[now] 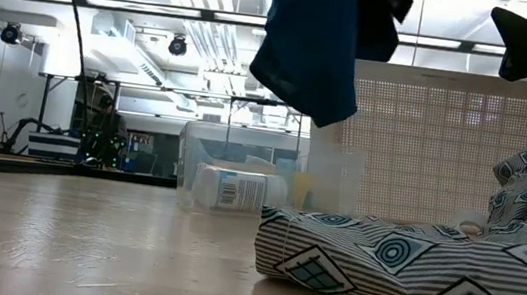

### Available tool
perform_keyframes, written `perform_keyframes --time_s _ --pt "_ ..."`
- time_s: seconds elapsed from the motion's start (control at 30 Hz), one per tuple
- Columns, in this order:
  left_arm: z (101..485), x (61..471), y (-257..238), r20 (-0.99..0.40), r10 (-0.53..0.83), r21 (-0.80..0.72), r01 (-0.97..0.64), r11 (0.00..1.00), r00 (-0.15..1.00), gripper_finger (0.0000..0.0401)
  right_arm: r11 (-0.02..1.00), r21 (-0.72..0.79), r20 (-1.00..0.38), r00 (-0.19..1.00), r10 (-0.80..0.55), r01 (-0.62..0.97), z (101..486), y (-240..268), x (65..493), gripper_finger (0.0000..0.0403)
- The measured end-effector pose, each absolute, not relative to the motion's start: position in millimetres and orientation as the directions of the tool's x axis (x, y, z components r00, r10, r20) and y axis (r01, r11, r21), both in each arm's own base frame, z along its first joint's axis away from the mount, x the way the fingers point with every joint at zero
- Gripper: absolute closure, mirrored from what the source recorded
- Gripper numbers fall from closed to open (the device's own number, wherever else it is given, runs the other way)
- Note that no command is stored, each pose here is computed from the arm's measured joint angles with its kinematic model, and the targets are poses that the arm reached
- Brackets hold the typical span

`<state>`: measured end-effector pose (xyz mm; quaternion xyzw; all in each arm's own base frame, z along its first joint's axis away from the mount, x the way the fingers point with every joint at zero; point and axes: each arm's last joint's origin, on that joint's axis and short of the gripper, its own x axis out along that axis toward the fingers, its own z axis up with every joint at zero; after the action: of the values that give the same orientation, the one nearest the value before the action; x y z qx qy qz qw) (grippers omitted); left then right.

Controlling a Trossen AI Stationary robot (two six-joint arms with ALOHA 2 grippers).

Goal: Pick & Place Medicine items
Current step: Put the blue patient gown into the white bin

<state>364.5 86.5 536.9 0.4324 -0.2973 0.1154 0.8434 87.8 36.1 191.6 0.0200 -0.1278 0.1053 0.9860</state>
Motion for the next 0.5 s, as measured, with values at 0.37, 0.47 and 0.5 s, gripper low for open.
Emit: perform_keyframes --time_s 0.37,0.47,0.5 --pt "541.1 396.7 136.7 0.657 -0.034 0.632 -0.525 0.57 0.753 0.0348 0.977 0.012 0.256 0.945 0.203 -0.213 191.6 36.1 87.8 0.0023" --pt "528.3 402.4 145.5 0.667 -0.041 0.631 -0.535 0.561 0.744 0.0348 0.977 0.012 0.255 0.945 0.203 -0.213 191.5 36.1 87.8 0.0023" --pt "525.8 403.8 148.3 0.662 -0.035 0.629 -0.53 0.569 0.749 0.0348 0.977 0.013 0.255 0.946 0.202 -0.212 191.6 36.1 87.8 0.0023"
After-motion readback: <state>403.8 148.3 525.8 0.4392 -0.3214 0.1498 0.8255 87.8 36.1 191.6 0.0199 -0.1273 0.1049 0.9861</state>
